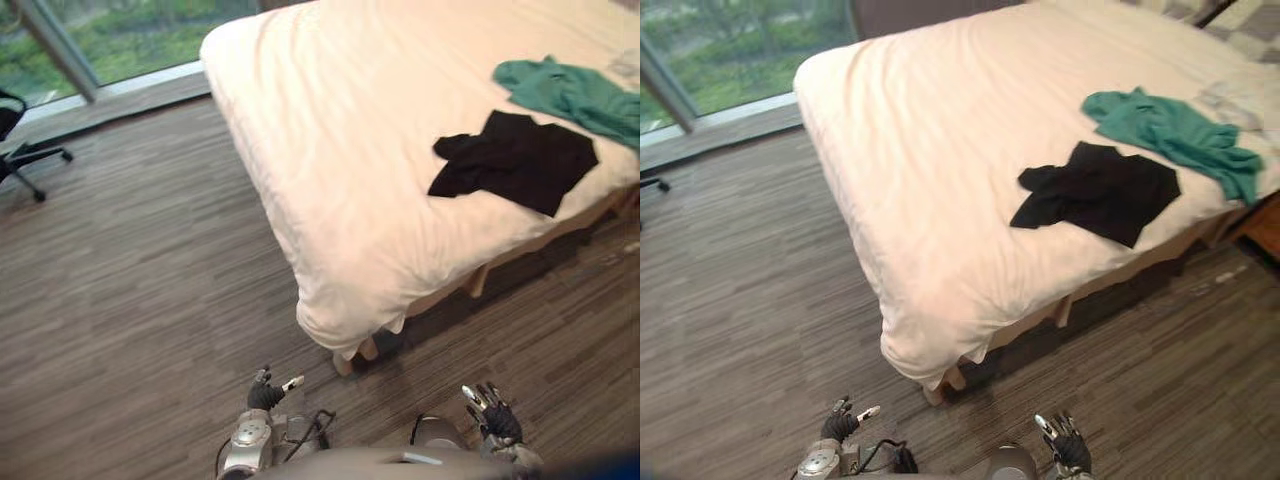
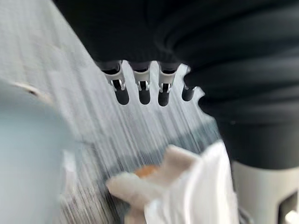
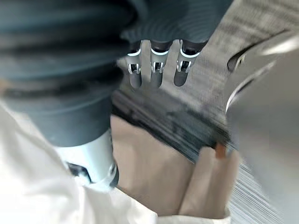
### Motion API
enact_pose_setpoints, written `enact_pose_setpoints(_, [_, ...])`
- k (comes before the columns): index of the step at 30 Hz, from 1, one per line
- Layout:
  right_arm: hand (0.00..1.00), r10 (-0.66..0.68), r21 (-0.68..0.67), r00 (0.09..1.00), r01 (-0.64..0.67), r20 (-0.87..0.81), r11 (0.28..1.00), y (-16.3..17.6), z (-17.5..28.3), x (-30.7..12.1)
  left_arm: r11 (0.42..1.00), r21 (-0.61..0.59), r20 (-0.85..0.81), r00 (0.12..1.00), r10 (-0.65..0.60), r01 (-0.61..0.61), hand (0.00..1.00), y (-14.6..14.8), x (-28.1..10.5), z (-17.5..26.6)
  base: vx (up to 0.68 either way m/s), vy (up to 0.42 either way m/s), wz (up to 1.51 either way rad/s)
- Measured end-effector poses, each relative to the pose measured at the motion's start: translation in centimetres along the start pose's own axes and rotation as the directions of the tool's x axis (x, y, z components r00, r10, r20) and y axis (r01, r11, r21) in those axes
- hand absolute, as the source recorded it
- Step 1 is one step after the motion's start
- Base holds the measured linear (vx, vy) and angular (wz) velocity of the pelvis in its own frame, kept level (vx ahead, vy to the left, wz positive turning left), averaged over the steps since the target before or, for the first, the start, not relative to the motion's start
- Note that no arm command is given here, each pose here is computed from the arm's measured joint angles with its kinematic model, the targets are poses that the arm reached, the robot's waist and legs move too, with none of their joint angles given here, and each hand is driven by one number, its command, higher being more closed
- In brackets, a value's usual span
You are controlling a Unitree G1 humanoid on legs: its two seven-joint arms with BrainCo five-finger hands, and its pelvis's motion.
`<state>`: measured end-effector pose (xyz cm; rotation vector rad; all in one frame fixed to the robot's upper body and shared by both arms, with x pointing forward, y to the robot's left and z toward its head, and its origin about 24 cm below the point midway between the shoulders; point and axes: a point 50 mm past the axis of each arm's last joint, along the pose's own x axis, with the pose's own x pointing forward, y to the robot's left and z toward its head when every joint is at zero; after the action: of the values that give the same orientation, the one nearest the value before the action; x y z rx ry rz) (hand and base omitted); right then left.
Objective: Tidy the bed and pick cloth on bed and put in laundry
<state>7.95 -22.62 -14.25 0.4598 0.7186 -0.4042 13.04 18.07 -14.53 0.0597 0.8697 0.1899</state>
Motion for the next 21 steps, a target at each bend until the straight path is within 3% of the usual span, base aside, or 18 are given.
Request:
enact_pose_setpoints(9, [0.00,0.000,0.066,1.000,0.001,-0.021,0.998,0.2,-2.6,-1.4,0.993,0.114,-0.051,0.999,-0.007,0.012,0.00,1.3,-0.9,-2.0,-0.14,-0.026,-0.56])
enact_pose_setpoints(14, [0.00,-0.087,0.110,0.996,0.089,-0.019,0.990,-1.0,-2.4,-1.4,0.987,0.150,-0.099,0.995,-0.033,0.048,0.00,0.6,-1.3,-3.2,0.05,-0.076,-0.55])
enact_pose_setpoints(15, [0.00,-0.086,0.116,0.996,0.089,-0.027,0.989,-0.7,-2.8,-1.4,0.984,0.176,-0.083,0.997,-0.006,0.020,0.00,1.9,-0.9,-2.5,0.11,-0.108,-0.77])
enact_pose_setpoints(21, [0.00,-0.041,-0.008,0.998,0.041,0.045,0.999,0.0,1.1,1.1,0.980,0.197,-0.084,0.996,-0.019,0.035,0.00,1.4,-0.5,-2.0,0.09,0.035,-1.35])
